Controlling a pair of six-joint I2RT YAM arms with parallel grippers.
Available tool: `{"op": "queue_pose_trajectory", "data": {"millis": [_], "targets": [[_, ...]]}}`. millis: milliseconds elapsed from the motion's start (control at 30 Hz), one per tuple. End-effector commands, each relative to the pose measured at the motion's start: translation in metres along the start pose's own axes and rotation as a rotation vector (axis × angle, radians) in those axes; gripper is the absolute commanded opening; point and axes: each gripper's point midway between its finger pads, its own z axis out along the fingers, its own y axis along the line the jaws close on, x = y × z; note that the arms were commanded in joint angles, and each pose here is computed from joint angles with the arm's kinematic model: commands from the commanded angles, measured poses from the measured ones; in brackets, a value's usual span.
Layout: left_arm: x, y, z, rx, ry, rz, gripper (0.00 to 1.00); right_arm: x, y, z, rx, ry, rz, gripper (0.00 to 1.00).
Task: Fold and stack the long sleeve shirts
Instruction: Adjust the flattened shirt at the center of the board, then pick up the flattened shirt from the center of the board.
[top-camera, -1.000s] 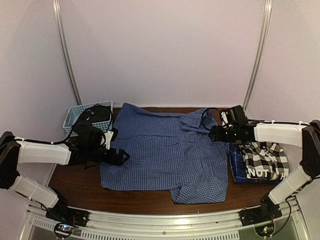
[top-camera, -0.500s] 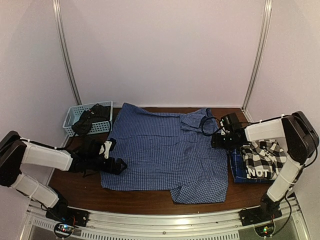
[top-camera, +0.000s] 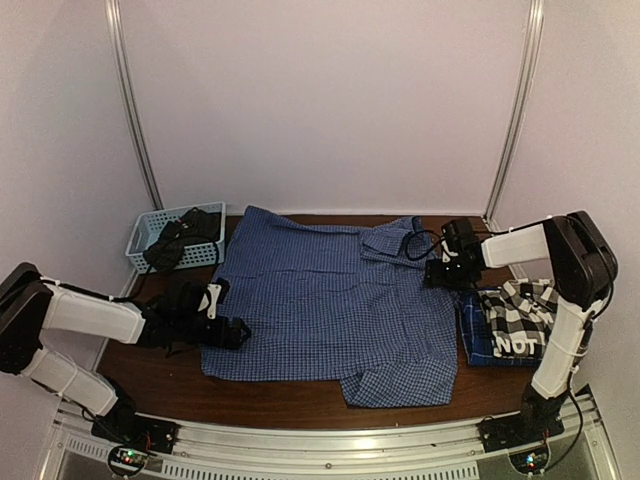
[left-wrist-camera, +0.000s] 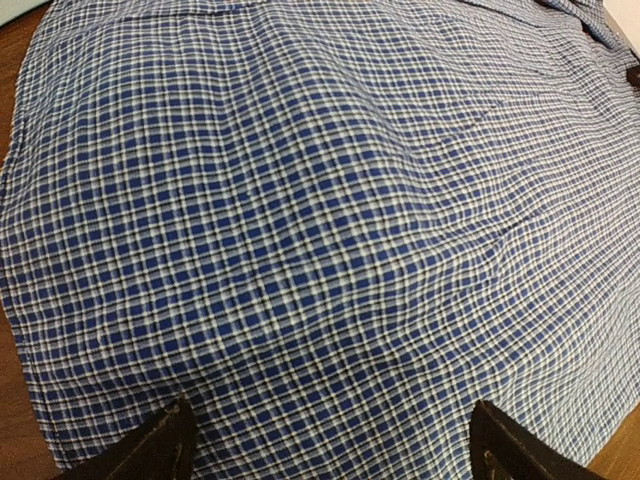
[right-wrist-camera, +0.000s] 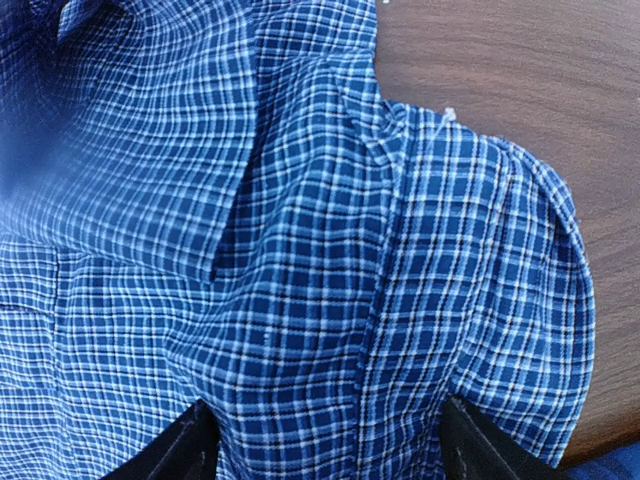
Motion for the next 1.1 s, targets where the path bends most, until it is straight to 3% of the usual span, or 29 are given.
{"op": "queue_pose_trajectory", "data": {"millis": [0, 233, 400, 567, 867, 1067], "targets": [[0.016, 0.016, -0.002, -0.079, 0.042, -0.033, 0.96, 0.000, -0.022, 0.002, 0.094, 0.030, -0.010, 0.77], [0.022, 0.025, -0.007, -0.125, 0.046, -0.057, 0.96, -0.013, -0.033, -0.015, 0.143, 0.001, -0.021, 0.78], [0.017, 0.026, -0.010, -0.134, 0.023, -0.057, 0.96, -0.027, -0.004, -0.041, 0.017, -0.065, -0.046, 0.78], [0.014, 0.030, -0.011, -0.161, 0.023, -0.050, 0.96, -0.014, 0.021, -0.078, -0.048, -0.110, -0.077, 0.79], [-0.030, 0.006, -0.037, -0.062, -0.133, -0.017, 0.98, 0.086, 0.103, -0.147, -0.236, -0.104, -0.257, 0.79], [-0.072, -0.013, -0.065, -0.004, -0.257, -0.018, 0.98, 0.166, 0.137, -0.182, -0.378, -0.032, -0.395, 0.77]]}}
